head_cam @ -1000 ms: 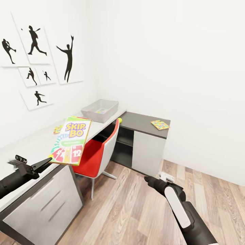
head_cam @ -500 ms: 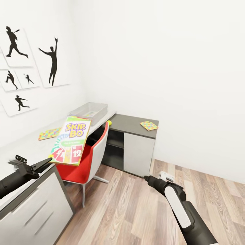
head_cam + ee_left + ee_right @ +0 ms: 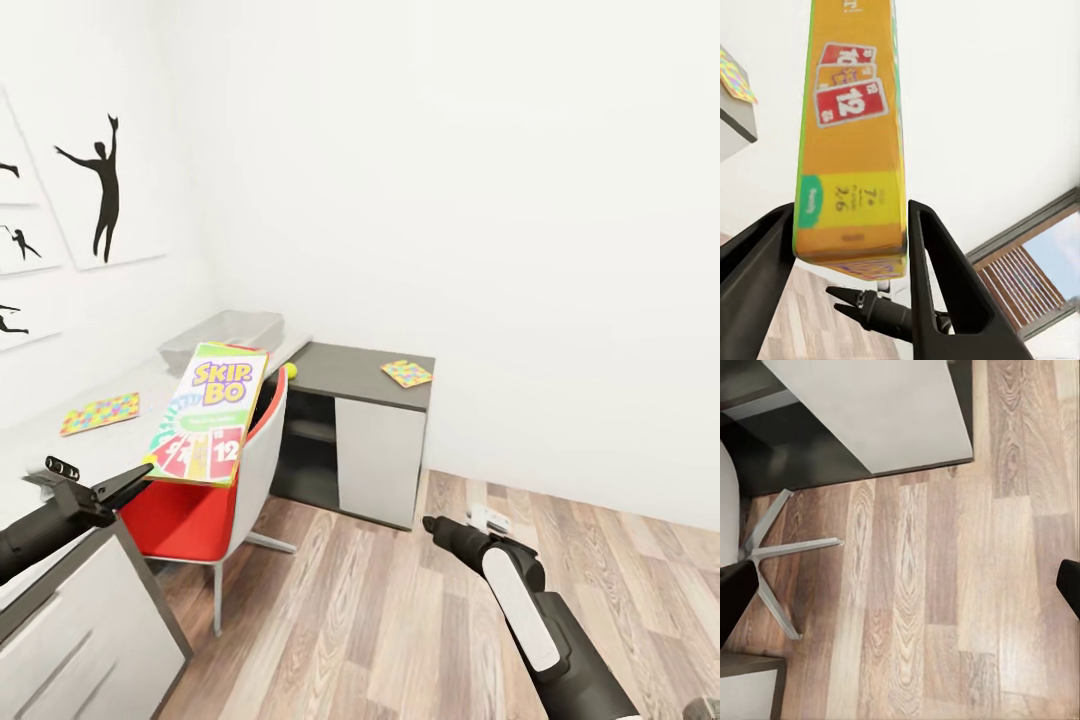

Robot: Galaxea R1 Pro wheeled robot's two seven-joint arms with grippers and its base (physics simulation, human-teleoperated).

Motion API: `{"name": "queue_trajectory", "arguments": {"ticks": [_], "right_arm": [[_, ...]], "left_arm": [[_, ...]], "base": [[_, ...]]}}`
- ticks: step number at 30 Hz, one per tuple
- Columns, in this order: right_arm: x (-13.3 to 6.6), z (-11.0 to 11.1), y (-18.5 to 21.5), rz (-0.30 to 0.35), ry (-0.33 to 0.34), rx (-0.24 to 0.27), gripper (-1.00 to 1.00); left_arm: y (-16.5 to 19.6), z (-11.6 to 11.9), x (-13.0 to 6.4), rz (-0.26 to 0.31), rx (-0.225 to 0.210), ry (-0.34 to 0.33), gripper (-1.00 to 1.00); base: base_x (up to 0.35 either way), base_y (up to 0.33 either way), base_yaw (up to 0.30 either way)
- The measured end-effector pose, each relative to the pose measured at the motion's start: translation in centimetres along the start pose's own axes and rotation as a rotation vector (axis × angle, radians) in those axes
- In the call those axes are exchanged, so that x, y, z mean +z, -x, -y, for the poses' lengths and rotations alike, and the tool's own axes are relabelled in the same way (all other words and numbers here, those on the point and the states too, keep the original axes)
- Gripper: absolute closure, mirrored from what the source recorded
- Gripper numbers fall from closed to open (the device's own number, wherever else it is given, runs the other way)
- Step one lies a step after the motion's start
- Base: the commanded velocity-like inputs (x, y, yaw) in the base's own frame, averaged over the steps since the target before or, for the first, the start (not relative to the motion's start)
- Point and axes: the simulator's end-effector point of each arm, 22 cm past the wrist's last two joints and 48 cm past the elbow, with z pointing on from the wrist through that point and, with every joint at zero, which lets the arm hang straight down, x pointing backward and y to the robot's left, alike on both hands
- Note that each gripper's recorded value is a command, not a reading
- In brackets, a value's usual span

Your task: Put all the toys in the child's room - the three board games (two on the bed and one on the table), the two jigsaw puzzles on the table, and the tennis ball on the table - inside the toy box on the table in the child's room.

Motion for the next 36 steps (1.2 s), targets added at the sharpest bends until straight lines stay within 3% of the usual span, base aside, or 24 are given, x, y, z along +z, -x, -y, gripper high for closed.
{"name": "queue_trajectory", "arguments": {"ticks": [8,12,16,19,36], "right_arm": [[0.3,0.6,-0.6,-0.024,-0.020,0.001,-1.00],[2.0,1.3,-2.0,-0.125,-0.058,-0.025,-1.00],[4.4,3.4,-4.5,-0.275,-0.139,-0.042,-1.00],[5.0,4.5,-5.5,-0.322,-0.173,-0.041,-1.00],[5.4,5.0,-5.5,-0.322,-0.192,-0.051,-1.00]], "left_arm": [[0.1,0.5,-0.1,0.002,0.007,-0.006,1.00],[0.2,0.7,-0.1,0.003,0.010,-0.009,1.00],[0.2,0.9,-0.1,0.004,0.013,-0.012,1.00],[0.3,1.2,-0.1,0.006,0.010,-0.021,1.00],[0.3,1.3,-0.2,0.007,0.011,-0.022,1.00]], "base": [[0.000,0.000,-0.204],[0.000,0.000,-0.204],[0.000,0.000,-0.187],[0.000,0.000,-0.068],[-0.013,0.018,-0.004]]}}
